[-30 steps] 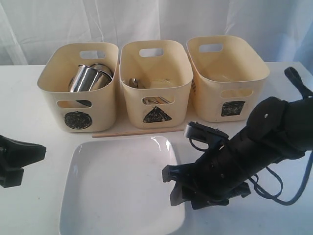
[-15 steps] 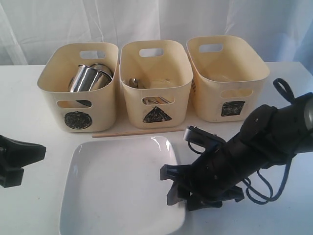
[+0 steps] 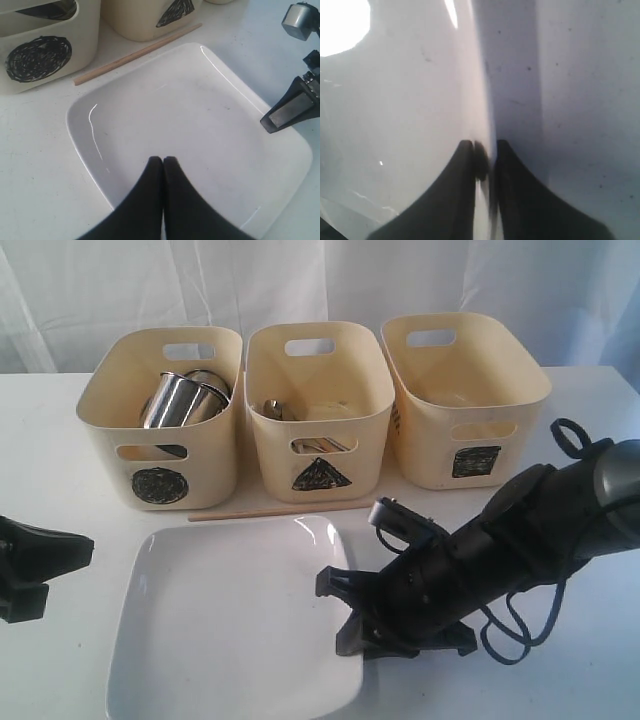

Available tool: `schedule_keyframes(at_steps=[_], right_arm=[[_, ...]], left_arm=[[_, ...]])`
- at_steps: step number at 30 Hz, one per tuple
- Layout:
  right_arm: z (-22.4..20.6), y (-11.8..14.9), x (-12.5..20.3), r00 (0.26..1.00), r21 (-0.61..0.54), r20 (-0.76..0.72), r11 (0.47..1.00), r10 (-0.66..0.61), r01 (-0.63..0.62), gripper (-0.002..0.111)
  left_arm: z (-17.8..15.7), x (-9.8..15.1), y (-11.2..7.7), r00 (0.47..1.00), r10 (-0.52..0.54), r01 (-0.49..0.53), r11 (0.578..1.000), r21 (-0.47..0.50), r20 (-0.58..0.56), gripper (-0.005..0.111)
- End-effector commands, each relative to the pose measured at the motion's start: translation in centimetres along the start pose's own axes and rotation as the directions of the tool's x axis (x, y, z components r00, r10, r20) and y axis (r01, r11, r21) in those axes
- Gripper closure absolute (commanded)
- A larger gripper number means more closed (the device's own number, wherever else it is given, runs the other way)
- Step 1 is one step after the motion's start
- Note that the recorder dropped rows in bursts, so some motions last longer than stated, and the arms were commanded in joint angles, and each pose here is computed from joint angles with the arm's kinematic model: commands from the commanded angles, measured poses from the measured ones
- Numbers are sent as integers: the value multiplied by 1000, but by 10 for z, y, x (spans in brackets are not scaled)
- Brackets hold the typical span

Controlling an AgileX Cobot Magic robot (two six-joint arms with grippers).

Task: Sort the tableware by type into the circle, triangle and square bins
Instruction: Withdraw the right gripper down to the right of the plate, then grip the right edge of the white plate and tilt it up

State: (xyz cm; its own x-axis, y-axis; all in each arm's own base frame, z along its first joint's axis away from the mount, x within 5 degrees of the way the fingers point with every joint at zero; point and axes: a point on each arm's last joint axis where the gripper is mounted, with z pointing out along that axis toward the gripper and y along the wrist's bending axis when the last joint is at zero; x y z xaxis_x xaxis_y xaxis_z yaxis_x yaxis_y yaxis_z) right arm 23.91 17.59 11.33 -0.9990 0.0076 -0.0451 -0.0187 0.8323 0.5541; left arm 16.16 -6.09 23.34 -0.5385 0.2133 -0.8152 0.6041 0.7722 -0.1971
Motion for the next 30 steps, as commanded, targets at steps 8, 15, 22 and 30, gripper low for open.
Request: schedule_keyframes(at_steps=[8, 15, 22, 30], right_arm=[[6, -10, 3, 991, 42, -27, 991, -129, 130, 108], [-13, 4, 2, 982, 9, 32, 982, -187, 187, 108], [-32, 16, 2, 969, -12, 102, 974, -224, 226, 108], [-54, 29, 4, 952, -40, 171, 964, -254, 264, 108]], left_arm=[[-1, 0, -2, 1000, -11, 11, 1000, 13, 8, 107], [-1, 0, -2, 1000, -11, 11, 1000, 13, 8, 107], [-1, 0, -2, 1000, -15, 15, 1000, 15, 7, 107], [-1, 0, -2, 1000, -15, 15, 1000, 15, 7, 107]])
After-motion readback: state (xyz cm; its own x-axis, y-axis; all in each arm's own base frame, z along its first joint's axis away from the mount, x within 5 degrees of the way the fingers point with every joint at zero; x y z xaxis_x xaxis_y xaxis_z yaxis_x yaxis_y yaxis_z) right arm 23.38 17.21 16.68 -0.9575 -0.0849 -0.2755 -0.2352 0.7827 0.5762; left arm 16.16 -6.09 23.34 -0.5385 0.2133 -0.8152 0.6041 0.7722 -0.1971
